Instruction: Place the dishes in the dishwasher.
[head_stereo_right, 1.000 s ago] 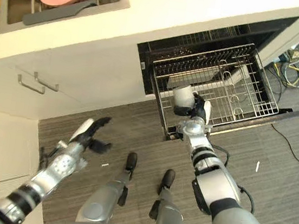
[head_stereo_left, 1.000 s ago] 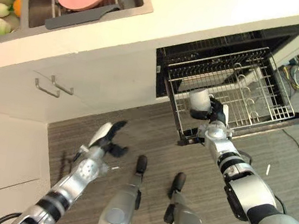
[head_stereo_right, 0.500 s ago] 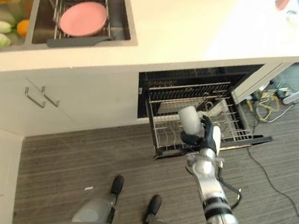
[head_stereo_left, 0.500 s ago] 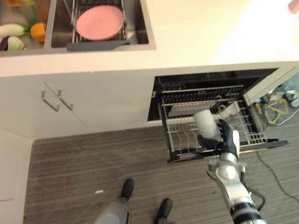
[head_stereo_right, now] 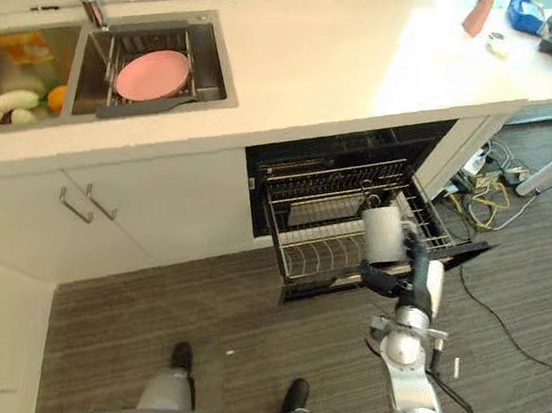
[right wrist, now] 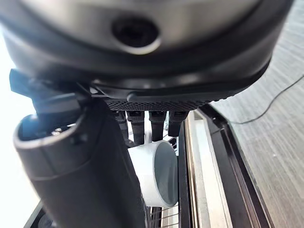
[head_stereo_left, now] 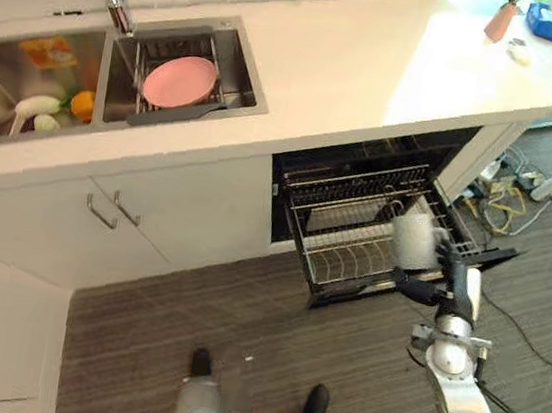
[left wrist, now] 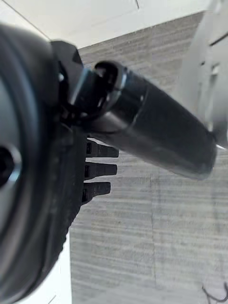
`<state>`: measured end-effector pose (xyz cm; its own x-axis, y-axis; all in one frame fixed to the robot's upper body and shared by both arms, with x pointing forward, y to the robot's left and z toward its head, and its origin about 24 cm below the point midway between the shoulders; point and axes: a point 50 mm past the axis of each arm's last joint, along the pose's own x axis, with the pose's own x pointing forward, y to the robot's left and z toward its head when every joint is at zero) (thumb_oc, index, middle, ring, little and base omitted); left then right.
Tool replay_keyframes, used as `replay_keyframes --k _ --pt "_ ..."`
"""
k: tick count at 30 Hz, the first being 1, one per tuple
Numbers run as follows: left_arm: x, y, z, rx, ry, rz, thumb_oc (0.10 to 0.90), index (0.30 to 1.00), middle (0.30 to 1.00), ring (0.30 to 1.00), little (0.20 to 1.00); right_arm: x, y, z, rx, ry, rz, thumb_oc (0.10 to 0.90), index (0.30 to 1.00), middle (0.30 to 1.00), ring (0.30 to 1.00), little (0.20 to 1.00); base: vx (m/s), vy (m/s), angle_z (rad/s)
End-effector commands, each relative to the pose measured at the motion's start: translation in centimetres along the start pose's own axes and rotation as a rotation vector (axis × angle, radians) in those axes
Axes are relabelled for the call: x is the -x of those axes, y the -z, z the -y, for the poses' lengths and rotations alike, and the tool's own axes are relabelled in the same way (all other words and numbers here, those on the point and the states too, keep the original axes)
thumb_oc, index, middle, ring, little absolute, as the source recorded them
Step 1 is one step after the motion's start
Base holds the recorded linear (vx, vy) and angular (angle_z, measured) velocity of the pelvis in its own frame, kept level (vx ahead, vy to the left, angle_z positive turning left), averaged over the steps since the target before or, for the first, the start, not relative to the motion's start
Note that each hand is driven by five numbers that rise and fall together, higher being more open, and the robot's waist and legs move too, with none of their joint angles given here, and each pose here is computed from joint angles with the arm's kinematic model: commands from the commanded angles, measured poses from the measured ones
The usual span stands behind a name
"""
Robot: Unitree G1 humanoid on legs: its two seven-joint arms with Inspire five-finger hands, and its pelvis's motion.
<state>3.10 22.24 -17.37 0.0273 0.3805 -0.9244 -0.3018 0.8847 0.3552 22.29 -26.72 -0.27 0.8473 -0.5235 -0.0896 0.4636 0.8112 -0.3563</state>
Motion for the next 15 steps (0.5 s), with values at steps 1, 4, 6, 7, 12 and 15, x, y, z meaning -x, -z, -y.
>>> replay_keyframes --k 1,4,6,7,12,15 --pt "-0.4 0.9 -2.8 -0.096 -0.123 -0.015 0.800 0.900 0.900 0.900 0.900 -0.7 -5.1 1.9 -0.103 0.031 0.246 0.800 0.900 0.900 0.900 0.900 0.06 0.323 0.09" --pt "-0.3 -0.3 -2.2 -0.199 -0.098 0.039 0.800 0.900 0.900 0.900 0.900 -0.8 -4.4 2.0 -0.076 0.012 0.213 0.800 0.900 0.900 0.900 0.900 0.07 0.277 0.02" --pt "-0.2 -2.2 -1.7 -0.376 -0.068 0.152 0.800 0.900 0.900 0.900 0.900 -2.0 -3.8 1.5 -0.026 -0.014 0.171 0.800 0.900 0.900 0.900 0.900 0.14 0.502 0.14" --pt "-0.1 -3.4 -1.9 -0.458 -0.071 0.211 0.800 0.900 0.900 0.900 0.900 -2.9 -3.7 0.9 -0.046 0.003 0.140 0.800 0.900 0.900 0.900 0.900 0.02 0.148 0.28" --pt "0.0 -5.4 -3.3 -0.500 -0.085 0.296 0.800 0.900 0.900 0.900 0.900 -6.2 -5.2 -1.0 -0.167 0.019 0.067 0.800 0.900 0.900 0.900 0.900 0.07 0.316 -0.28" --pt "-0.2 -5.2 -3.9 -0.530 -0.093 0.276 0.800 0.900 0.900 0.900 0.900 -7.0 -5.2 -0.1 -0.163 0.063 0.044 0.800 0.900 0.900 0.900 0.900 0.09 0.028 -0.17"
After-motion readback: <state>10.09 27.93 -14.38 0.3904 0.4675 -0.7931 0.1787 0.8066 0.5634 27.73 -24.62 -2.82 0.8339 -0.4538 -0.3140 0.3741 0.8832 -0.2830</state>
